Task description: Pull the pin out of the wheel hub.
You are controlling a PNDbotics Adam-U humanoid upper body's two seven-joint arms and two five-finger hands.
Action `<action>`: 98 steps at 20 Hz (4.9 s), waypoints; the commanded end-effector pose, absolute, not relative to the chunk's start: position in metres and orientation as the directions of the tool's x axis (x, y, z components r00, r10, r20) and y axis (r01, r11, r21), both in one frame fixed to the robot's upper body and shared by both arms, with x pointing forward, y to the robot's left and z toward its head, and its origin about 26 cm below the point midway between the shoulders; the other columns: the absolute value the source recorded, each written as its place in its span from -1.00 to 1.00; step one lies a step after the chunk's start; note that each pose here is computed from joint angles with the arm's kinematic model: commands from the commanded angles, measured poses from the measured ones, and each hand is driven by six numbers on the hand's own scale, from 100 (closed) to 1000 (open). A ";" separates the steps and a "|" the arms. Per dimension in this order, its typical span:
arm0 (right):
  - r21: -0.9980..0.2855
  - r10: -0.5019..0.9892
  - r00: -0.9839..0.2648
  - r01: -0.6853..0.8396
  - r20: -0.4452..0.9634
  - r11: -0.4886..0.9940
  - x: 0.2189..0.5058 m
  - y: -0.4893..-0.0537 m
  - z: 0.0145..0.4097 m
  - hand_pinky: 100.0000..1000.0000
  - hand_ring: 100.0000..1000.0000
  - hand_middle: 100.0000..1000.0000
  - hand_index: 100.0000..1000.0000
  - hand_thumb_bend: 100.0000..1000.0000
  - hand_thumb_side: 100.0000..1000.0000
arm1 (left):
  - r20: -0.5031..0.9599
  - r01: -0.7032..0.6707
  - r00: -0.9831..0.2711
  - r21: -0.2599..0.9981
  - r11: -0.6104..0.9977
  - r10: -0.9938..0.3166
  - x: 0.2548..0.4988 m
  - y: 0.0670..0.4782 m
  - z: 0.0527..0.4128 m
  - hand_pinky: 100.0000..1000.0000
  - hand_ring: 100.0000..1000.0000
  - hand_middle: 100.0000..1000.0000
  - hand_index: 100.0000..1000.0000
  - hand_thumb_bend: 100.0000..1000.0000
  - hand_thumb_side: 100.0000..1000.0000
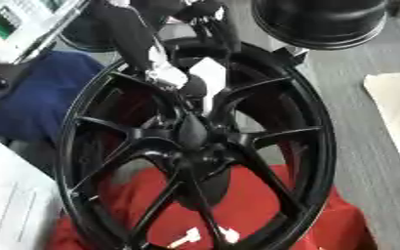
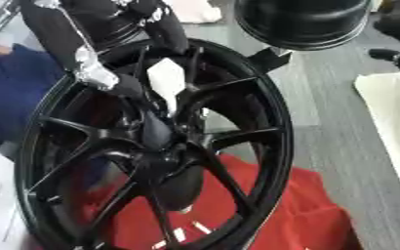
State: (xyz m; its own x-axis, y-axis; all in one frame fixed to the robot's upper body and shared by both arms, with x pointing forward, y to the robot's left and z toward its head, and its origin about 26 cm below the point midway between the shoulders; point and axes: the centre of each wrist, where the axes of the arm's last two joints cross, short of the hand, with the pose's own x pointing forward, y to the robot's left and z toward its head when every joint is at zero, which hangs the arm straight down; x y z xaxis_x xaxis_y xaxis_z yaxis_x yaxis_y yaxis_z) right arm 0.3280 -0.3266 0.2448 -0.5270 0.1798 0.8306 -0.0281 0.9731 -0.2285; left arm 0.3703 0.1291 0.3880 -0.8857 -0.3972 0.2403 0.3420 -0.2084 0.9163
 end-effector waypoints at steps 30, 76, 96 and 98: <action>-0.235 0.173 -0.553 -0.041 0.815 0.971 0.325 -0.324 0.255 0.56 0.90 0.45 0.42 -1.00 0.38 | 0.140 0.265 -0.860 0.944 -0.196 -0.490 0.395 0.148 0.387 0.74 0.74 0.62 0.65 -0.68 -0.85; -0.227 0.162 -0.558 -0.049 0.814 0.973 0.326 -0.320 0.257 0.56 0.90 0.45 0.42 -1.00 0.41 | 0.183 0.298 -0.847 0.941 -0.163 -0.499 0.412 0.144 0.380 0.67 0.68 0.50 0.66 -0.82 -0.97; -0.218 0.161 -0.549 -0.039 0.820 0.975 0.326 -0.321 0.255 0.56 0.90 0.45 0.42 -1.00 0.42 | 0.216 0.311 -0.861 0.940 -0.140 -0.461 0.411 0.143 0.384 0.33 -0.03 -0.65 -0.51 -0.96 -1.00; -0.217 0.161 -0.548 -0.038 0.821 0.975 0.326 -0.322 0.255 0.56 0.90 0.45 0.42 -1.00 0.42 | 0.225 0.313 -0.862 0.941 -0.127 -0.454 0.410 0.145 0.387 0.30 -0.07 -0.69 -0.60 -0.88 -1.00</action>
State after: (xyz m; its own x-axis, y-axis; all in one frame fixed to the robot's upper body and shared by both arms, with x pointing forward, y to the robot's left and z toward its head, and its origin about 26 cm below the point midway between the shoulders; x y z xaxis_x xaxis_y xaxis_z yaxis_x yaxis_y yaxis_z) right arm 0.3295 -0.3200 0.2464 -0.5248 0.1500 0.8379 -0.0474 0.9777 -0.2048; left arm 0.4159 0.1429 0.3690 -0.8468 -0.4716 0.2458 0.3500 -0.1460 0.9253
